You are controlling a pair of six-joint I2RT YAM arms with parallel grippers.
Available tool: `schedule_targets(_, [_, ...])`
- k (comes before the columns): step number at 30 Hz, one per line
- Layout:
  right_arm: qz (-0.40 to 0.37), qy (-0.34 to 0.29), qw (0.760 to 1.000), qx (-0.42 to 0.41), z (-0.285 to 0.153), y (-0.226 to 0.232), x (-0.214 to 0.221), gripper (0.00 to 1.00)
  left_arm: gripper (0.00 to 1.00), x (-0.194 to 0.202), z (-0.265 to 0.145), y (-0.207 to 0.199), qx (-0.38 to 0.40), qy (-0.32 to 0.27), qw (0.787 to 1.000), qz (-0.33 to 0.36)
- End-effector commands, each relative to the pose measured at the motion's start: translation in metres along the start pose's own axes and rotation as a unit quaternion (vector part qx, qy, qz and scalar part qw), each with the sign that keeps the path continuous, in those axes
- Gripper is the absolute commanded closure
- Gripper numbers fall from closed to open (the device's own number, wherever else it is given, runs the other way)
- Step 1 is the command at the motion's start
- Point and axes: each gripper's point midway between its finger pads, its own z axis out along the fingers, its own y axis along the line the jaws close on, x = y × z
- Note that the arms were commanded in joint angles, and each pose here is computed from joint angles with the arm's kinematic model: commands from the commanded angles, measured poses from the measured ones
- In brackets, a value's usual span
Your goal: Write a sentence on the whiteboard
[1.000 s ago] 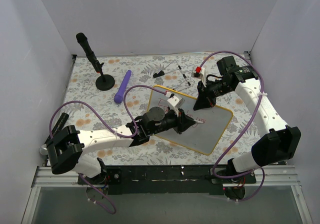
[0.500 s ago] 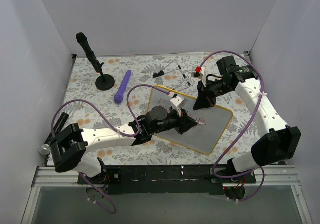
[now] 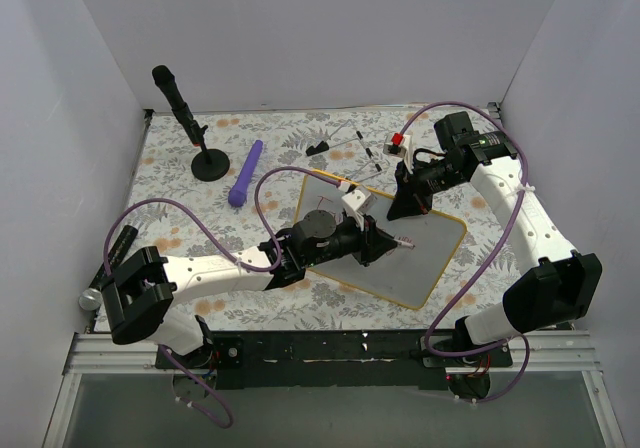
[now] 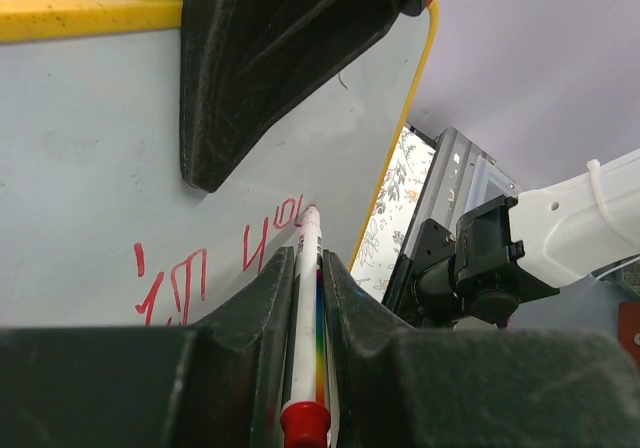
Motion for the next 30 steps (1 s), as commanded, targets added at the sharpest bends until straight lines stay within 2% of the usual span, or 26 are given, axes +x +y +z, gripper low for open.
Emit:
schedule_targets(1, [-0.05, -0.053, 0.997, -0.021, -0.007, 0.015, -0.025, 0.99, 1.0, -0.035, 0.004, -0.002, -0.004, -0.045, 0.999, 0.009])
schedule_targets(11, [-0.048, -0.052, 0.997, -0.023, -0.007, 0.015, -0.025, 0.99, 1.0, -0.038, 0.004, 0.0, -0.004, -0.047, 0.999, 0.009])
schedule_targets(30, [-0.048, -0.052, 0.997, -0.023, -0.006, 0.015, -0.025, 0.99, 1.0, 0.011, -0.004, 0.009, -0.003, 0.02, 1.0, -0.023])
